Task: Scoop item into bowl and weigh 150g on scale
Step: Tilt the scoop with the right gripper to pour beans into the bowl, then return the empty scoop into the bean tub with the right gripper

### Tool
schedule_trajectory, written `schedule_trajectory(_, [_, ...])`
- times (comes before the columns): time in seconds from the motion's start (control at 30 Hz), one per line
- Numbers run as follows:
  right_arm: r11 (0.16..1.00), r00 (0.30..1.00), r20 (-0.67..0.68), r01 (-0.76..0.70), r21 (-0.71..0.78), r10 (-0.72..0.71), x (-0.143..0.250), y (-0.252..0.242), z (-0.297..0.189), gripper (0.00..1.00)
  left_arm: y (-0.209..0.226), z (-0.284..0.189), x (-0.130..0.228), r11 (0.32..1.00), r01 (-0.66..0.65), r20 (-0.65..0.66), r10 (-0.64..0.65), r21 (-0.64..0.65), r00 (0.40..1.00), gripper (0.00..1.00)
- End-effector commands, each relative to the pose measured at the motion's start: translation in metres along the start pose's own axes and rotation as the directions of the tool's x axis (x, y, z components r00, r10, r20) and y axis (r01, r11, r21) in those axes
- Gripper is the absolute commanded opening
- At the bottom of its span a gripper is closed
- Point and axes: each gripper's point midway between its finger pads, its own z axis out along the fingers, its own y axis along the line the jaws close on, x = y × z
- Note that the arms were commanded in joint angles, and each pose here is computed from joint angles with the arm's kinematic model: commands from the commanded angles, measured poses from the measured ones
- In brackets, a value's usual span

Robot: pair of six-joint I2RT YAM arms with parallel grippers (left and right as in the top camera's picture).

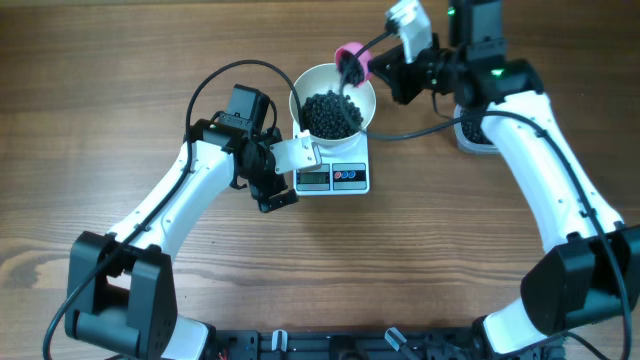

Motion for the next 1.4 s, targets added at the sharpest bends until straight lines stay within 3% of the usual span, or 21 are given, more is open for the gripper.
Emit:
schedule_trajectory(0.0, [0.959,0.976,-0.08,0.214,0.184,-0.202,-0.006,-0.01,0.002,0.04,-0.003,0.004,0.001,1.0,-0.008,0.007,0.008,0.023,1.0,1.0])
schedule_trajectory(0.43, [0.905,0.923,-0.149,0.38,0.191,-0.356,-0.004,0.001,0.015,0.04,-0.003,0.004,0.001,1.0,-0.008,0.007,0.008,0.023,1.0,1.0])
schedule_trajectory(0.53, [0.912,0.936,-0.135,0.349,0.214,-0.326,-0.007,-0.002,0.014,0.04,-0.003,0.004,0.001,1.0,-0.008,0.007,0.008,0.023,1.0,1.0])
schedule_trajectory(0.67, [0.942,0.94,-0.085,0.335,0.033,-0.331,0.0,0.032,0.019,0.04,-0.003,0.004,0.001,1.0,-0.008,0.007,0.008,0.023,1.0,1.0])
schedule_trajectory(0.77, [0.931,0.943,-0.196,0.307,0.195,-0.27,0.012,-0.002,0.012,0.04,-0.003,0.004,0.001,1.0,-0.008,0.007,0.008,0.023,1.0,1.0])
schedule_trajectory(0.93, [0.946,0.945,-0.161,0.304,0.11,-0.285,0.011,0.015,0.016,0.04,-0.003,0.004,0.001,1.0,-0.008,0.007,0.008,0.023,1.0,1.0])
schedule_trajectory(1.03, [0.959,0.984,-0.133,0.15,0.24,-0.12,0.005,-0.009,0.01,0.04,-0.003,0.004,0.001,1.0,-0.008,0.007,0.008,0.023,1.0,1.0])
schedule_trajectory(1.17, [0.966,0.998,-0.05,-0.021,0.256,0.035,0.0,-0.028,-0.001,0.04,-0.003,0.004,0.001,1.0,-0.008,0.007,0.008,0.023,1.0,1.0])
schedule_trajectory(1.37, [0.91,0.948,-0.005,-0.303,0.284,0.317,0.032,-0.086,-0.054,0.04,-0.003,0.004,0.001,1.0,-0.008,0.007,0.008,0.023,1.0,1.0])
